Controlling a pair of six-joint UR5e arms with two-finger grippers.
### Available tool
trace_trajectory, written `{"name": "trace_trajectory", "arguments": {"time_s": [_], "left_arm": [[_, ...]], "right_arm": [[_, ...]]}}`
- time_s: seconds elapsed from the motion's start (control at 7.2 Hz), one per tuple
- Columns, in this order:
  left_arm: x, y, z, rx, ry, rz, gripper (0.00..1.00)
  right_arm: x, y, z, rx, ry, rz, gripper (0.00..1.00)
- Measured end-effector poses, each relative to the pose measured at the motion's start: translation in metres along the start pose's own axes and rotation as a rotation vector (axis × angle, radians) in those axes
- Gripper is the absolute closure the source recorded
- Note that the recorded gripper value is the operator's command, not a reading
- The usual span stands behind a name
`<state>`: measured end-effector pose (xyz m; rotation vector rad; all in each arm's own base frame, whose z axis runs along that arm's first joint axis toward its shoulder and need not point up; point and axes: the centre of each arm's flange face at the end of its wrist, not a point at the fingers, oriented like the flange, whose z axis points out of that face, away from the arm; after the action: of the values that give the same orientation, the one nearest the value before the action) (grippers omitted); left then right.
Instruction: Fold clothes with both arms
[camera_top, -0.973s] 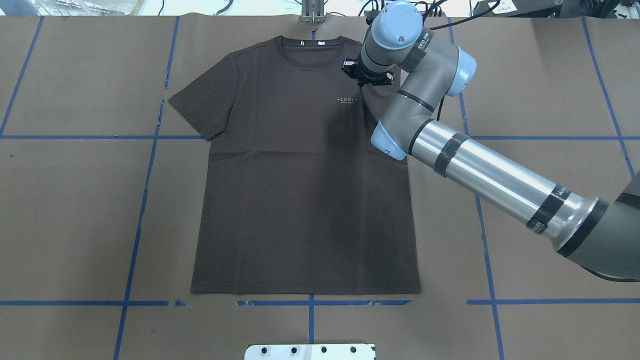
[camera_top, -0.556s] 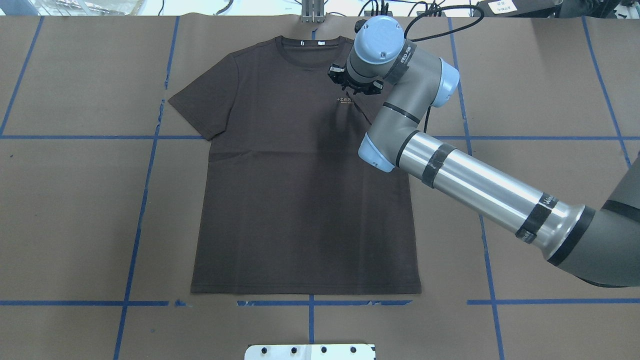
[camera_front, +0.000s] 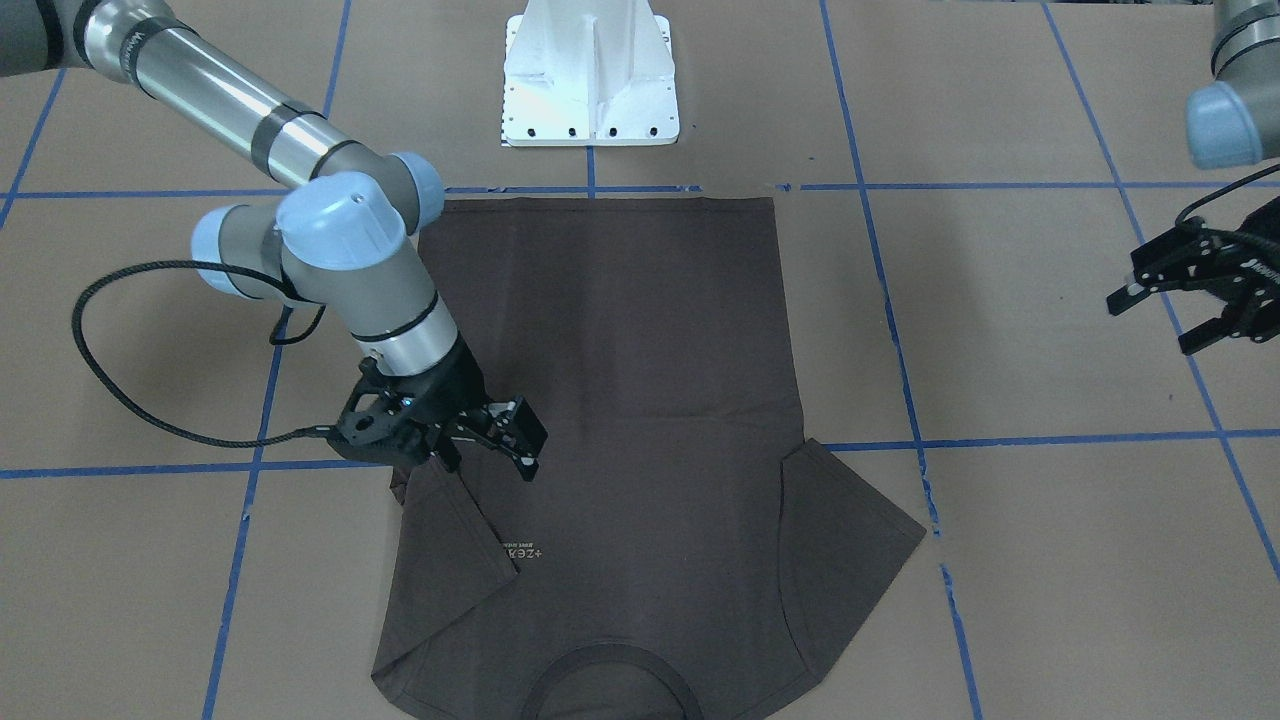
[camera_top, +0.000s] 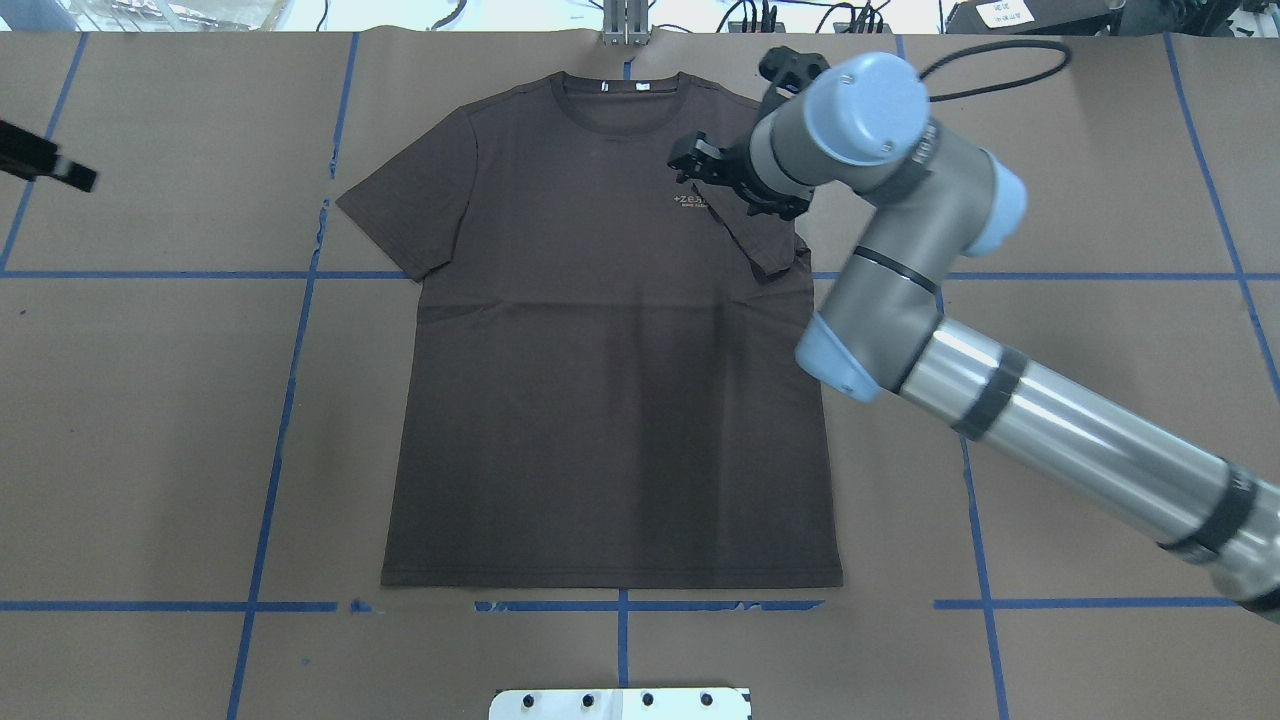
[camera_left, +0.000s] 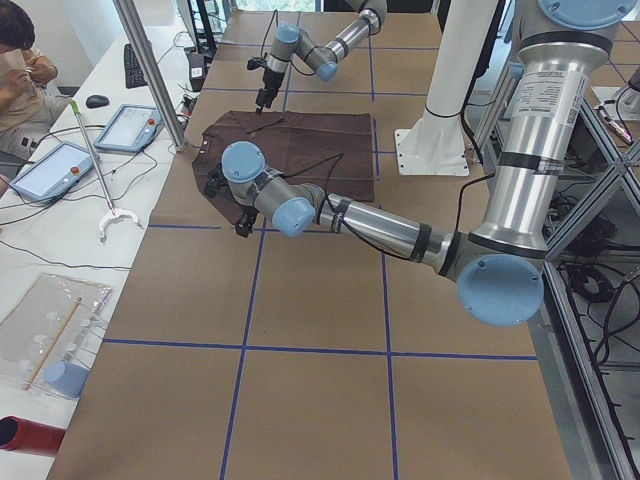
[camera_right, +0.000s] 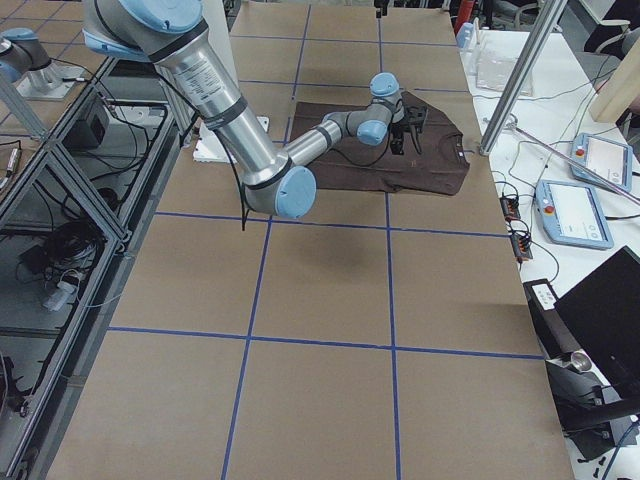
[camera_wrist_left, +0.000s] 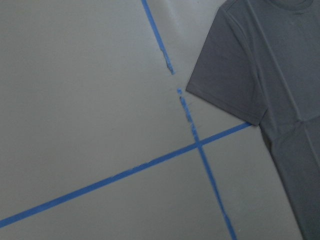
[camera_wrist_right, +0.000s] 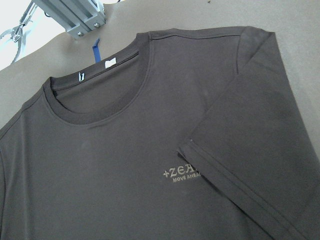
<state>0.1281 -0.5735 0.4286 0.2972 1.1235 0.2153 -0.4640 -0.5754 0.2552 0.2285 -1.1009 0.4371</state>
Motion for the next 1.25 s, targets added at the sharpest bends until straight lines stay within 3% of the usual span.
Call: {"name": "trace_trajectory", "arguments": {"time_s": [0.28, 0.69, 0.83, 1.25], "left_arm": [[0.065, -0.039, 0.074, 0.021, -0.054, -0.11, 0.02], [0.079, -0.092, 0.15, 0.038, -0.142, -0.262, 0.09], [0.082, -0.102, 0.178, 0.08, -0.184, -0.287, 0.18], [0.063, -0.104, 0.236, 0.147, -0.251, -0.328, 0.28]], "right_arm": [[0.046, 0.009, -0.062, -0.024, -0.056, -0.007, 0.0], [0.105, -0.058, -0.139, -0.064, -0.087, -0.023, 0.0], [0.114, -0.073, -0.151, -0.059, -0.09, -0.043, 0.0], [0.127, -0.079, -0.159, -0.059, -0.09, -0.053, 0.0]]}}
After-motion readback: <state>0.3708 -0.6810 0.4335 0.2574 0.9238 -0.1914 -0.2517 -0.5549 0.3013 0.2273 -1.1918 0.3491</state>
